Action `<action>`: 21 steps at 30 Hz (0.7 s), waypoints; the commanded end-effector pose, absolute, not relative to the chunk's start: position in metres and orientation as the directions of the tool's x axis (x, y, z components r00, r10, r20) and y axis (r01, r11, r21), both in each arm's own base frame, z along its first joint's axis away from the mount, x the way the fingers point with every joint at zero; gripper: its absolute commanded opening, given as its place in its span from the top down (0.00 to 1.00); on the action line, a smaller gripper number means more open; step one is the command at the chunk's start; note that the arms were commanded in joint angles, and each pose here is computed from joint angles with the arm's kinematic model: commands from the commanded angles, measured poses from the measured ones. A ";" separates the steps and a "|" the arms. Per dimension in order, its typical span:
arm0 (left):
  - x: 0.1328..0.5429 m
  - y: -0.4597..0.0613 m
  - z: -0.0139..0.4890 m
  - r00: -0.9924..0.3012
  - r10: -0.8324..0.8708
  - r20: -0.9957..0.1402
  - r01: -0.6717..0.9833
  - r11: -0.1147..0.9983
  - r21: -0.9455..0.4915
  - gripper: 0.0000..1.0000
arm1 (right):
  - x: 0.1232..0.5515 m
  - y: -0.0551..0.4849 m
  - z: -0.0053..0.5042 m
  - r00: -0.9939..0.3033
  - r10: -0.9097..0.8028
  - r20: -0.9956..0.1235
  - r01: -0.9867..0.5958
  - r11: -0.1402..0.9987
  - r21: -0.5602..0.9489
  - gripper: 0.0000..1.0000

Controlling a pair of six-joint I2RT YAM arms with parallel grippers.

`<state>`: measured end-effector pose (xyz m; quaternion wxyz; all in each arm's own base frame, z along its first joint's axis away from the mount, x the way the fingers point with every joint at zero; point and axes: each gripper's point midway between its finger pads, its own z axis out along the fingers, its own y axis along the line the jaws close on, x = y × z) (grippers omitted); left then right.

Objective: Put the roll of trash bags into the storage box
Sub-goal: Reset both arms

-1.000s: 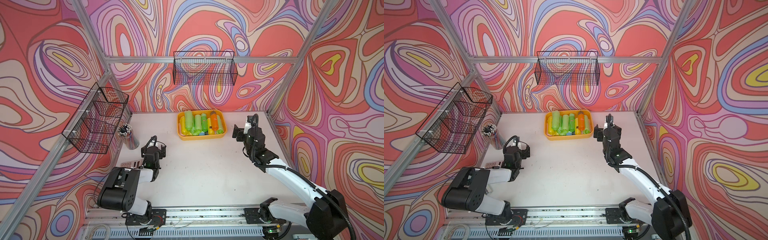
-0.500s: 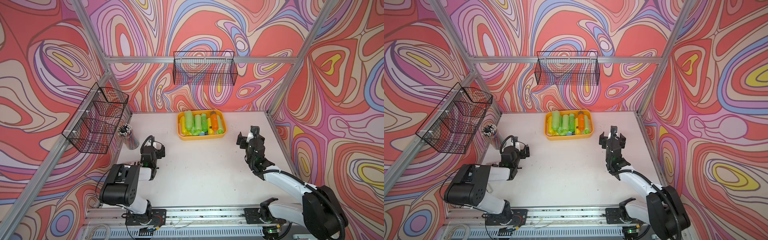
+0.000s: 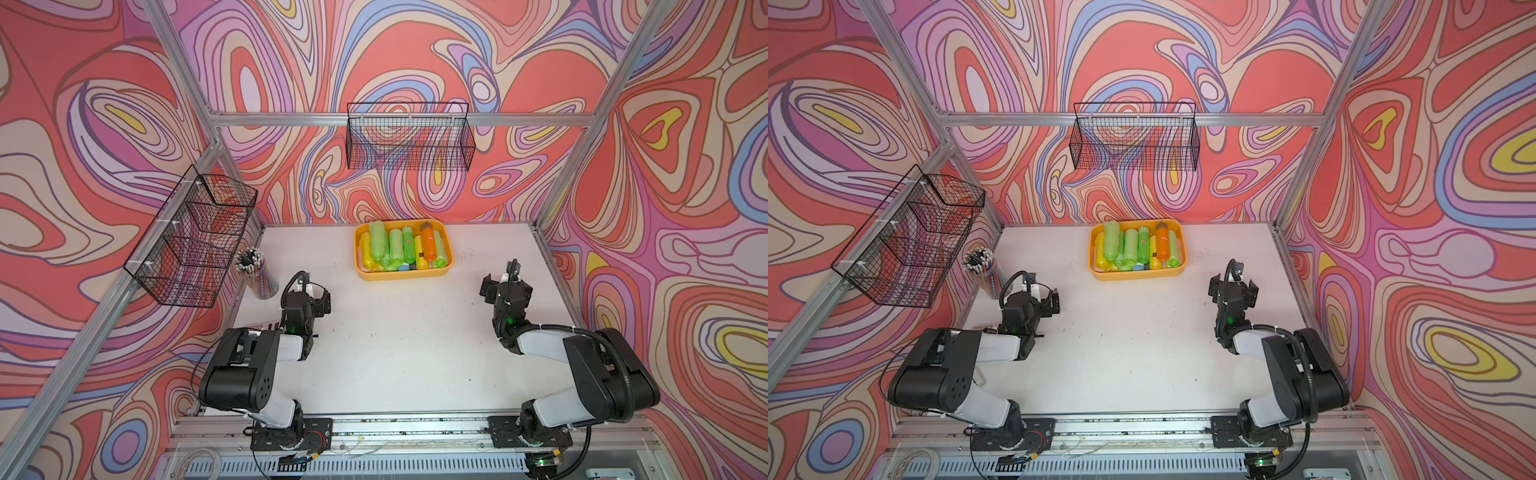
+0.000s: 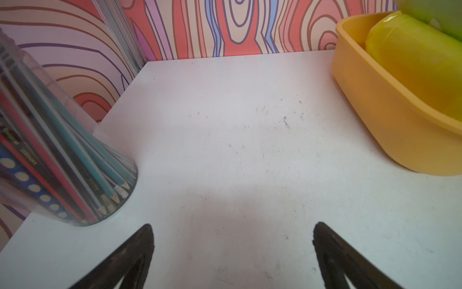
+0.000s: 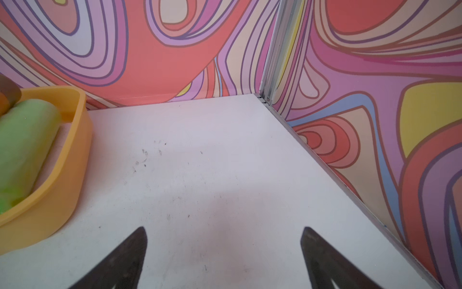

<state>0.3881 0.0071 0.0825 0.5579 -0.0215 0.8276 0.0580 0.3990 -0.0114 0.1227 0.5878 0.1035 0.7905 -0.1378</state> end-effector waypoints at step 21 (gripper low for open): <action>0.392 0.007 0.090 -0.345 0.029 -0.938 -0.098 0.993 0.067 0.00 | 0.425 -0.007 0.108 -0.229 0.028 -0.973 0.117 0.993 0.001 0.02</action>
